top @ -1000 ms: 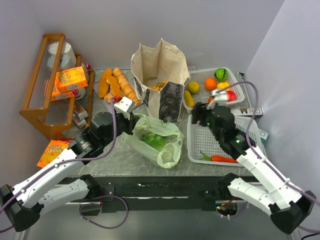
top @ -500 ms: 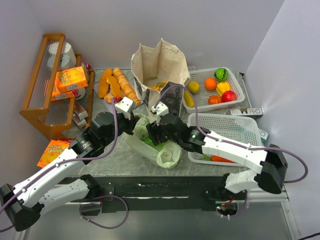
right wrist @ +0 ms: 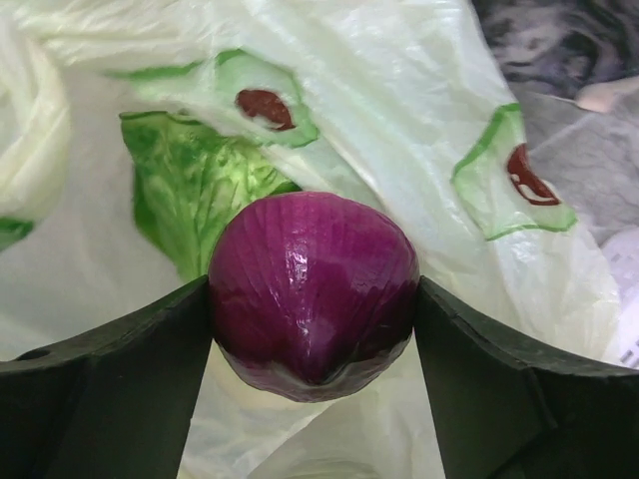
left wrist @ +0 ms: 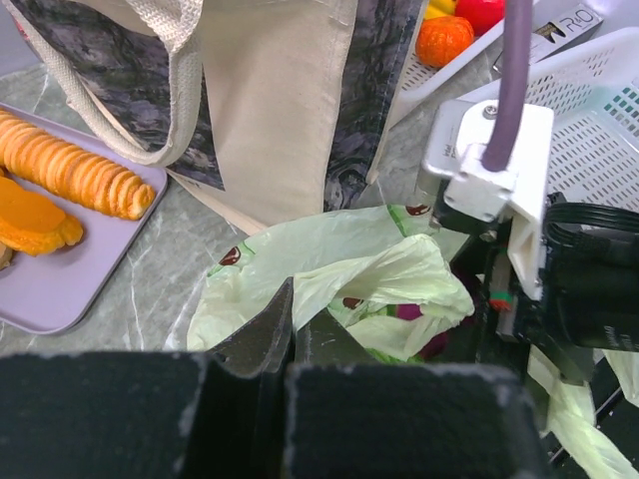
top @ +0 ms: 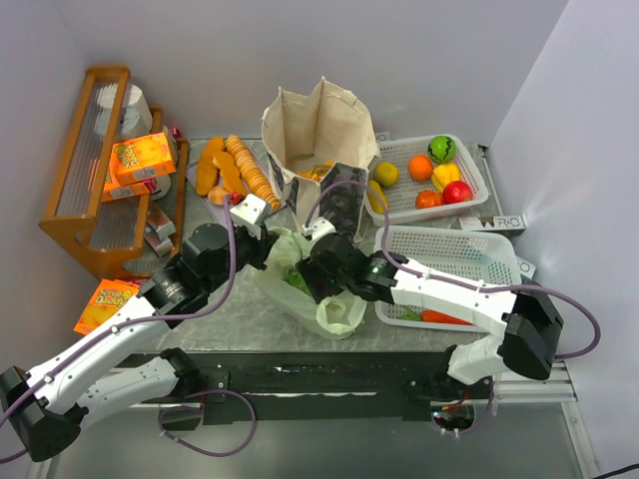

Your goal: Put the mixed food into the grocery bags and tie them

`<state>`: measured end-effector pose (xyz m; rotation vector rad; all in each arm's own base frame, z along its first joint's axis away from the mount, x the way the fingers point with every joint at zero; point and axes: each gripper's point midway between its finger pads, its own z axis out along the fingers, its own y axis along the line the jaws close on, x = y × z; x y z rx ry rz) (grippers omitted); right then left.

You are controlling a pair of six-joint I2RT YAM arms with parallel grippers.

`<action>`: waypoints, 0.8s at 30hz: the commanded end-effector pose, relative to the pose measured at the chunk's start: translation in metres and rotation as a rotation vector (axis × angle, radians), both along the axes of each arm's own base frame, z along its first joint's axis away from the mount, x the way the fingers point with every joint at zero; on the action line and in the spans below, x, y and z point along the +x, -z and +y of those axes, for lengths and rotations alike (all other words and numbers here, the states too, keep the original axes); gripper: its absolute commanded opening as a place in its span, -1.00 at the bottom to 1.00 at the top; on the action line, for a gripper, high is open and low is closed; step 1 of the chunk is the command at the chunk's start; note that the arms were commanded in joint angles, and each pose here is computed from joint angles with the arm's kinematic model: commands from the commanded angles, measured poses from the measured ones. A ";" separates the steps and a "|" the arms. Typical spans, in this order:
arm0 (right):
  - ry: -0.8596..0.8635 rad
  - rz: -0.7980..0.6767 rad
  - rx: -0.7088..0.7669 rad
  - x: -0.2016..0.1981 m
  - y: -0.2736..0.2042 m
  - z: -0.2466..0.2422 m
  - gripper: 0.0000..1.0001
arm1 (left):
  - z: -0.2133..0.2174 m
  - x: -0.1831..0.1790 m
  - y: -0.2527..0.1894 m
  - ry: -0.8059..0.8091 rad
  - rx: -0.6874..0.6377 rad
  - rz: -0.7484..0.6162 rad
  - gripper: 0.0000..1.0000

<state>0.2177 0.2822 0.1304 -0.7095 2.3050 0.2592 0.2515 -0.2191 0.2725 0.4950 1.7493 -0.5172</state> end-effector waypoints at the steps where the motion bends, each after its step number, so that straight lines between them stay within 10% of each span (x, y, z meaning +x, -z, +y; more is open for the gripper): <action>1: -0.135 -0.009 0.116 -0.012 -0.042 0.022 0.71 | 0.001 0.005 -0.008 -0.014 -0.009 -0.031 -0.98; 18: -0.194 -0.105 0.274 -0.038 -0.124 -0.003 0.90 | 0.005 0.005 -0.011 -0.031 -0.011 -0.043 -0.98; 24: 0.125 -0.200 0.359 -0.007 -0.161 -0.077 0.96 | 0.005 0.005 -0.011 -0.031 -0.010 -0.040 -0.98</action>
